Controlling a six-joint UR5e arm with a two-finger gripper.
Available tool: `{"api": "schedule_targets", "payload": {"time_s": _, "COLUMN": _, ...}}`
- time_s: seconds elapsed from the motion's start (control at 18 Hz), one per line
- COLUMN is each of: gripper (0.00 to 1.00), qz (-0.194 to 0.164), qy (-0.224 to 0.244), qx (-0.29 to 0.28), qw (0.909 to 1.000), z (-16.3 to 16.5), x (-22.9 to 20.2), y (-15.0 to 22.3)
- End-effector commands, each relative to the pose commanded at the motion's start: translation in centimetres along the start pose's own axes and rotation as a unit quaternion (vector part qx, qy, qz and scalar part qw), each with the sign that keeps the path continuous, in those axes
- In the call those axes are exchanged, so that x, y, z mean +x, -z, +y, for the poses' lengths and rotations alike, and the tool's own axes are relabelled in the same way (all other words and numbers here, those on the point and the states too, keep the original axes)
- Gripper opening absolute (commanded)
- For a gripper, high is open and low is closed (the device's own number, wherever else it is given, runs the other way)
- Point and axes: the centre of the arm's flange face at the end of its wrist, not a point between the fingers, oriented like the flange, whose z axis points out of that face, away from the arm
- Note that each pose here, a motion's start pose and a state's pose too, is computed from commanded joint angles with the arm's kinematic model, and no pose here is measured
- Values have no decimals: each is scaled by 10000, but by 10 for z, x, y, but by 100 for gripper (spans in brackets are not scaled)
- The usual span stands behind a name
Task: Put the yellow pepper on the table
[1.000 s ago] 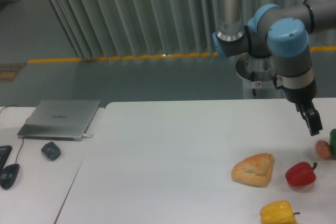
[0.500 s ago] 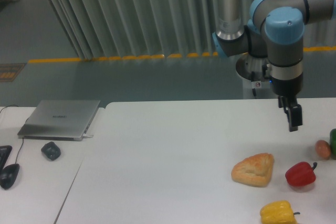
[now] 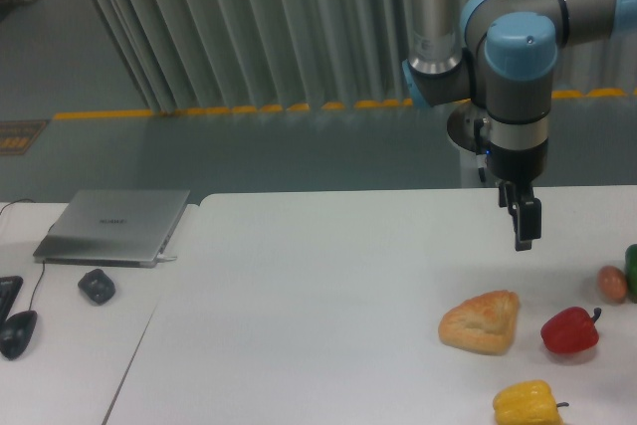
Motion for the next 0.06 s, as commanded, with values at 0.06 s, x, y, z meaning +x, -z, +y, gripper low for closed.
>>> {"api": "schedule_targets", "payload": {"time_s": 0.06, "gripper": 100, "qz": -7, "qy": 7, "qx": -15, "qw": 10000, "z": 0, "x": 0, "y": 1}}
